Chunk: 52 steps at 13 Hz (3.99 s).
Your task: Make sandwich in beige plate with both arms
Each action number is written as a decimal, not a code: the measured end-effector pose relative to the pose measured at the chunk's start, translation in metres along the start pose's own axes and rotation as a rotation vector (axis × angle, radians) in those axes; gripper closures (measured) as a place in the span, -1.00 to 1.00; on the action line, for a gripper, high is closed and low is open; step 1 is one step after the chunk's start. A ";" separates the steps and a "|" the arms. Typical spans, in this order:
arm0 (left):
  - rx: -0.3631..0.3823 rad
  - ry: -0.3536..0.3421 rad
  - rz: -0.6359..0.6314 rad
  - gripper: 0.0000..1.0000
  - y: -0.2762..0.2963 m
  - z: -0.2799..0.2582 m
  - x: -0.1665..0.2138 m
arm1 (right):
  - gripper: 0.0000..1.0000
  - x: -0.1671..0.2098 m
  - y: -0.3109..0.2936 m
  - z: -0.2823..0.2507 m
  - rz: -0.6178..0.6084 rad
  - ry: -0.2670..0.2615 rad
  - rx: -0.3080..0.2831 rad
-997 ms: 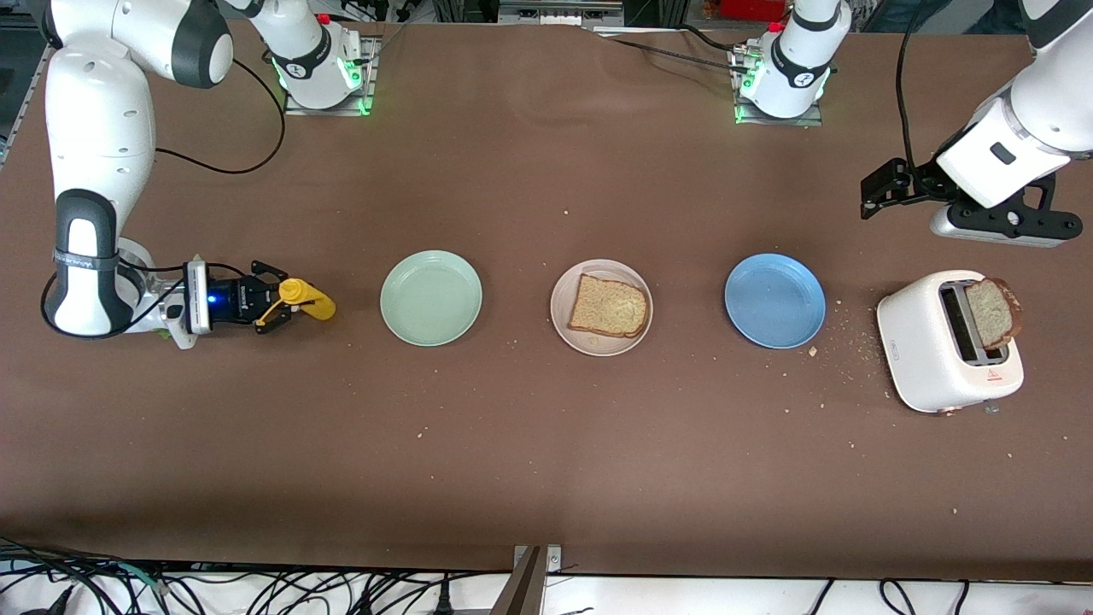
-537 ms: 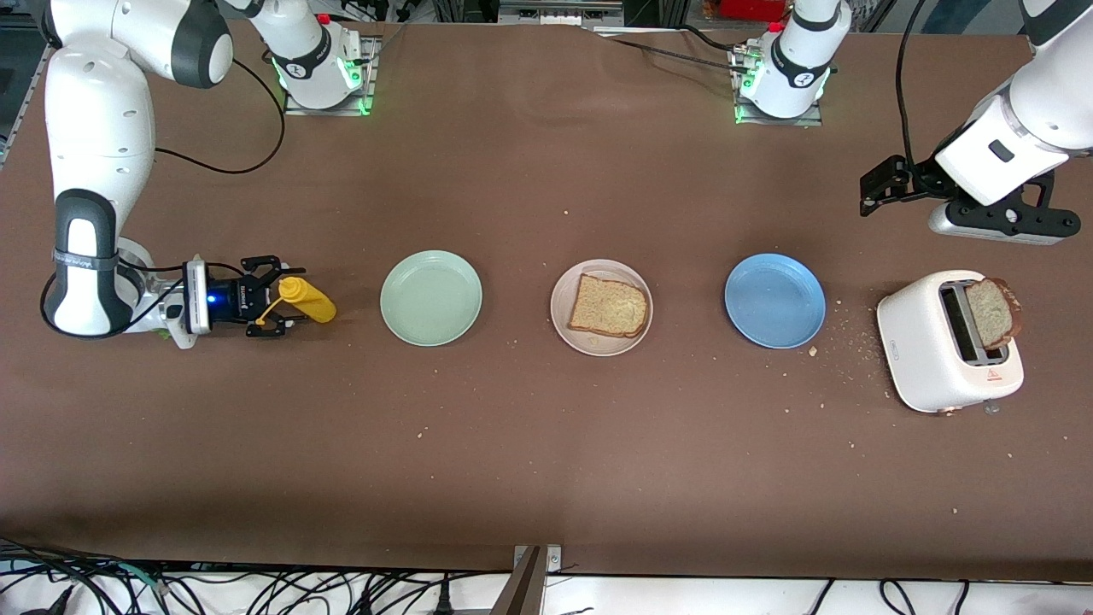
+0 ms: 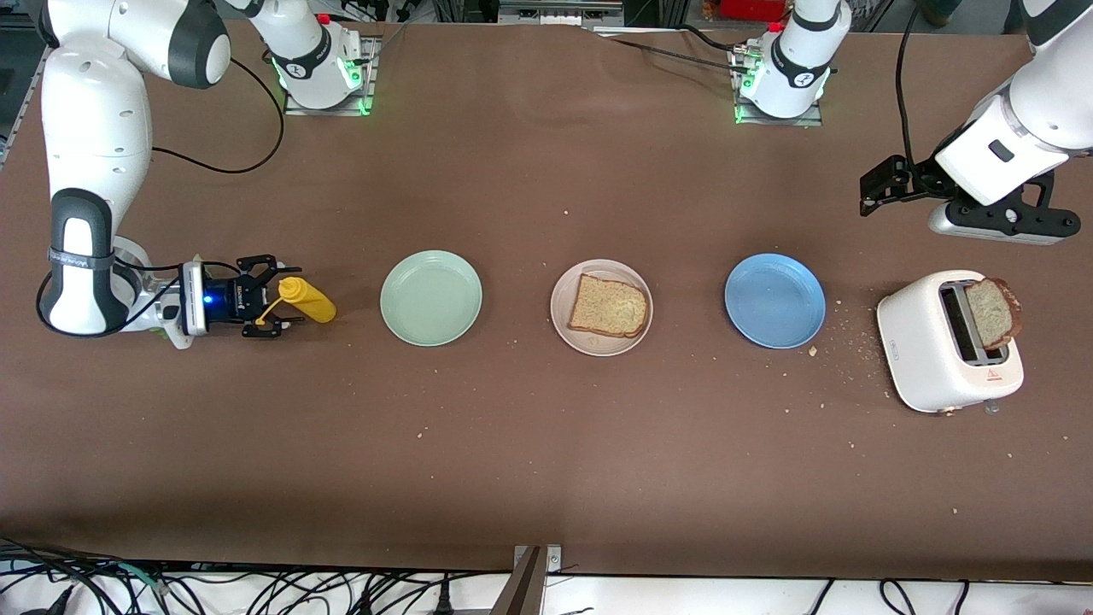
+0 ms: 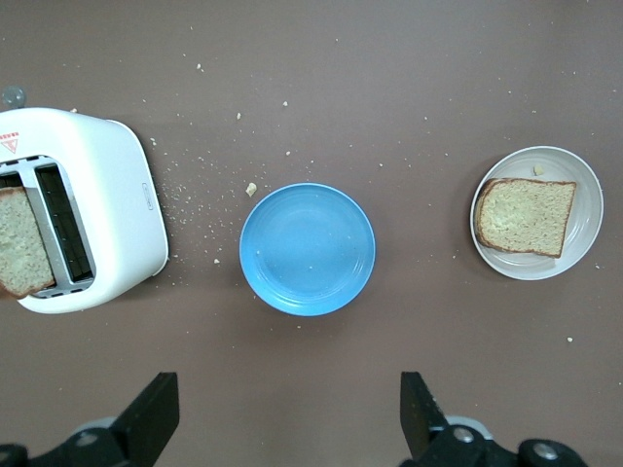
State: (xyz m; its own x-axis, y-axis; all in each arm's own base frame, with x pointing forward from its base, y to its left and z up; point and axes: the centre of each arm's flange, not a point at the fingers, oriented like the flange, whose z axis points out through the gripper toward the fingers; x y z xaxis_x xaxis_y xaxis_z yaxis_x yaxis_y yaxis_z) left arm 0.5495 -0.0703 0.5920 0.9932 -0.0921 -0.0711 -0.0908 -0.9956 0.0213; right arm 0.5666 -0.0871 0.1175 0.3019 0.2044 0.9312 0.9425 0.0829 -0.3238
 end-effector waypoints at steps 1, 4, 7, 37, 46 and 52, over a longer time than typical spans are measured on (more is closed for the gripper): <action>0.000 0.000 0.000 -1.00 0.000 0.000 0.000 | -0.96 -0.001 -0.001 -0.003 0.013 0.000 -0.003; 0.000 0.000 0.000 -1.00 0.000 0.000 0.000 | -0.96 -0.003 -0.004 -0.014 0.030 -0.004 -0.014; 0.000 0.000 0.000 -1.00 0.000 0.000 0.000 | -0.96 -0.006 -0.008 -0.028 0.039 -0.018 -0.016; 0.000 0.000 0.001 -1.00 0.000 0.000 0.000 | -0.96 0.335 -0.034 -0.168 0.917 -0.868 -0.626; 0.000 0.000 0.001 -1.00 0.000 0.000 0.000 | -0.96 0.274 0.025 -0.121 0.871 -1.056 -0.898; 0.000 0.000 0.001 -1.00 0.001 0.000 0.000 | -0.96 0.187 0.030 -0.107 0.868 -1.082 -0.998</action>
State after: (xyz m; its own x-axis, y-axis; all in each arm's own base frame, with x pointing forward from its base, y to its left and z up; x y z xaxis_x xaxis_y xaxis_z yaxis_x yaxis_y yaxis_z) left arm 0.5491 -0.0708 0.5923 0.9931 -0.0930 -0.0715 -0.0917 -0.9956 0.0212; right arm 0.6666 -0.1510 0.2997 0.9046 0.4107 -0.1144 0.4110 -0.9114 -0.0218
